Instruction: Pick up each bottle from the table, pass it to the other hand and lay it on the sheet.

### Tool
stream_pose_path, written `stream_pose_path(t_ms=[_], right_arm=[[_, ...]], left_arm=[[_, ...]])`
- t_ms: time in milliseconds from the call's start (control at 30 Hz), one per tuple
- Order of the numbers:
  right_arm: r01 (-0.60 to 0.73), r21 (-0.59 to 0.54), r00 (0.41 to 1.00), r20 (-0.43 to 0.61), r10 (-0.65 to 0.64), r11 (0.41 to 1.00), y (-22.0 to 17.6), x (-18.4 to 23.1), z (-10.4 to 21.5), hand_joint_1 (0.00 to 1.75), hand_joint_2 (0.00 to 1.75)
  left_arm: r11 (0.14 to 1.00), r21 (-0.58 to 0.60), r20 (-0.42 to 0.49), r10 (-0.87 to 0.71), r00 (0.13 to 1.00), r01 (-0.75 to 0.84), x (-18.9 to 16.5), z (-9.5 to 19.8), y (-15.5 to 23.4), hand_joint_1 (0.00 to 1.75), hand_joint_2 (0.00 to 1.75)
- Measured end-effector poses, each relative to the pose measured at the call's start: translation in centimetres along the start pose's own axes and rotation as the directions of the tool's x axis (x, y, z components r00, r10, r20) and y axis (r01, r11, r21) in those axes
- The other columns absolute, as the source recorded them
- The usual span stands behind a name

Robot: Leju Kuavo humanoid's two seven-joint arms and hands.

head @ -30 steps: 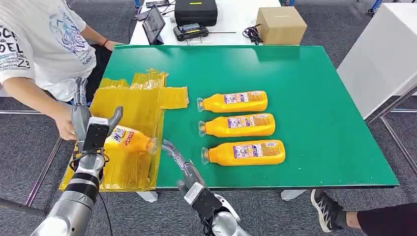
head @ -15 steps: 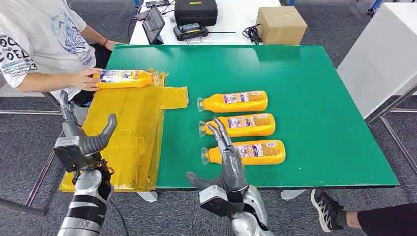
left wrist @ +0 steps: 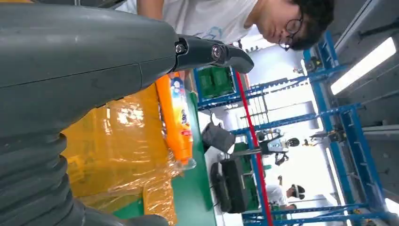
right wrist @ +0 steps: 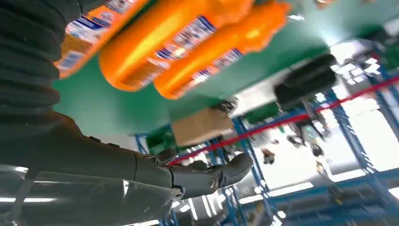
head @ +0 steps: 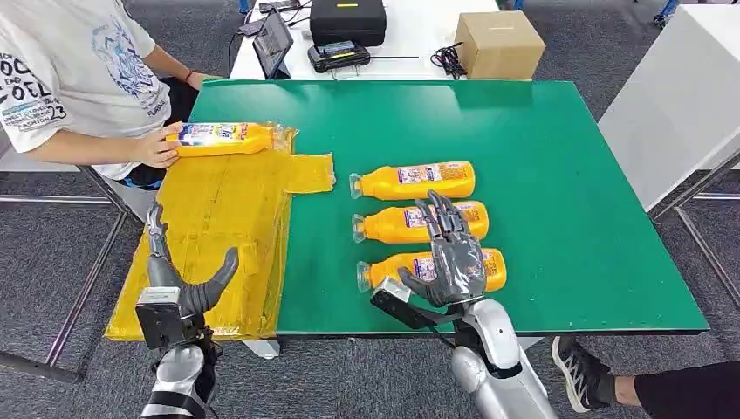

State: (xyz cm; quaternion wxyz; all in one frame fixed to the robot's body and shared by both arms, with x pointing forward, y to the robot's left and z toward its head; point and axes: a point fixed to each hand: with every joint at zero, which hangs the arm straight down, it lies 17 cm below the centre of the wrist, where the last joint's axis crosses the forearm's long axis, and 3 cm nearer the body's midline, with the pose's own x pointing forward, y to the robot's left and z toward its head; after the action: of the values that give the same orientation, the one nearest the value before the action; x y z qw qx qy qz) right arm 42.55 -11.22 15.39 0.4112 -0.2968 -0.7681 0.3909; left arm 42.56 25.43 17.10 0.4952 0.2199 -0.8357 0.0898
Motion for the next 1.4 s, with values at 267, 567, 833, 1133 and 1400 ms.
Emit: stream_pose_path(t_ms=[267, 567, 833, 1133, 1400], right_arm=[[0.019, 0.075, 0.997, -0.074, -0.013, 0.997, 1.9, -2.7, 0.5, 0.0, 1.75], [0.19, 0.248, 0.966, -0.218, -0.136, 0.95, 5.3, -7.1, 0.1, 0.0, 1.75], [0.209, 0.355, 0.943, -0.321, -0.091, 0.911, 7.1, -10.9, 0.4, 0.0, 1.75], [0.188, 0.39, 0.941, -0.335, -0.051, 0.901, 7.6, -12.5, 1.2, 0.0, 1.75], [0.24, 0.426, 0.934, -0.345, -0.088, 0.872, 8.1, -12.2, 1.4, 0.0, 1.75]], left_arm=[[1.0, -0.013, -0.021, 0.004, 1.0, -0.004, -0.6, 0.6, -0.3, 0.0, 1.75], [0.999, -0.046, -0.041, -0.018, 0.999, 0.017, -1.4, 1.4, -1.4, 0.0, 1.75], [0.998, -0.044, -0.055, -0.043, 0.998, 0.041, -2.1, 1.6, -1.7, 0.0, 1.75], [0.998, -0.047, -0.068, -0.043, 0.997, 0.04, -2.4, 1.8, -2.1, 0.0, 1.75], [0.998, -0.06, -0.08, -0.033, 0.996, 0.029, -2.7, 1.9, -2.5, 0.0, 1.75]])
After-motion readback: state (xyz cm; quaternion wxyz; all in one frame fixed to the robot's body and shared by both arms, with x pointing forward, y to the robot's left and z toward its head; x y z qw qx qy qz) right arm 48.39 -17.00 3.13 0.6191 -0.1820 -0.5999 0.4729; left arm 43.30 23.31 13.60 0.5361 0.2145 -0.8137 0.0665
